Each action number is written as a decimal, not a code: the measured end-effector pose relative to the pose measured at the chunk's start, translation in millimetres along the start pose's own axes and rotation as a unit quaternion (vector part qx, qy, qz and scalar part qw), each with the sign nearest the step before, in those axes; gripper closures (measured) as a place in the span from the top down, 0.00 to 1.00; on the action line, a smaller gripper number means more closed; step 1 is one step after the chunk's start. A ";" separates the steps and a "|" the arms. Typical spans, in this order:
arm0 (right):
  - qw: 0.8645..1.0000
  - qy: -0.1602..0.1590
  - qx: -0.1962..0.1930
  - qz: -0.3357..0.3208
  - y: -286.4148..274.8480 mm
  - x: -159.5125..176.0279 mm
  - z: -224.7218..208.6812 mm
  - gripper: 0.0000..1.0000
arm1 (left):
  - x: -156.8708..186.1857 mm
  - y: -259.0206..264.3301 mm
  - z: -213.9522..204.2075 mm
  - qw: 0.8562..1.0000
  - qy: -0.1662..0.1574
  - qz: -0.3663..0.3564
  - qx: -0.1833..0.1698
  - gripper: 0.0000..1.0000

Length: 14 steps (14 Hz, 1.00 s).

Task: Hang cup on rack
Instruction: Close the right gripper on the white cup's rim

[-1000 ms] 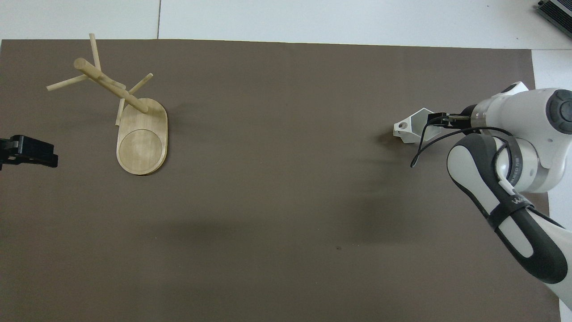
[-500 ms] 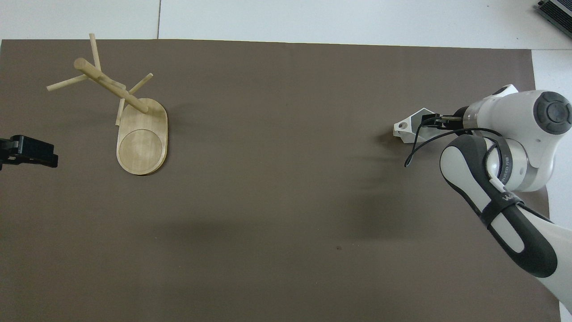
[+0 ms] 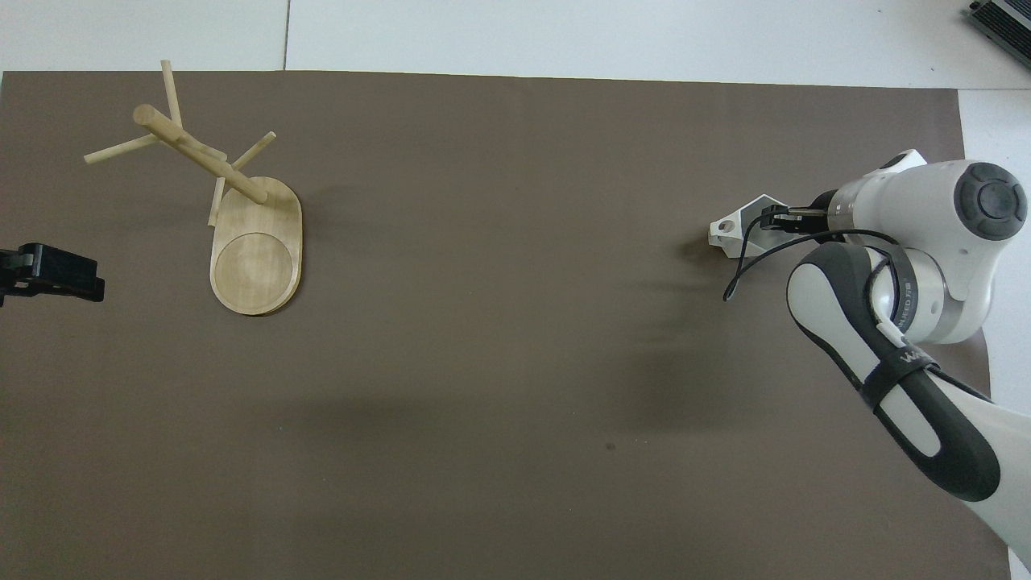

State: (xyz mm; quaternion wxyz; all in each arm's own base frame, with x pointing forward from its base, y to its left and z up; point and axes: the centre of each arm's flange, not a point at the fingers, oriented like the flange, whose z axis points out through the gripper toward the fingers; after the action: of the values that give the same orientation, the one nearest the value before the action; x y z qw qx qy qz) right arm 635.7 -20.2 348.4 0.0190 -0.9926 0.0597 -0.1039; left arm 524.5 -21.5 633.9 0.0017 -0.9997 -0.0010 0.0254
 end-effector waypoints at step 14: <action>1.000 -0.019 0.007 0.012 -1.1 7.3 -15.5 0.05 | 0.0 0.0 0.0 1.000 0.000 0.000 0.000 1.00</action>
State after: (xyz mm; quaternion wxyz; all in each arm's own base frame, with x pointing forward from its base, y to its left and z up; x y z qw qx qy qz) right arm 639.7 -20.4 365.1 0.0288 -0.9934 0.0707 -0.0853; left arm 524.5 -21.5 633.9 0.0017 -0.9997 -0.0010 0.0254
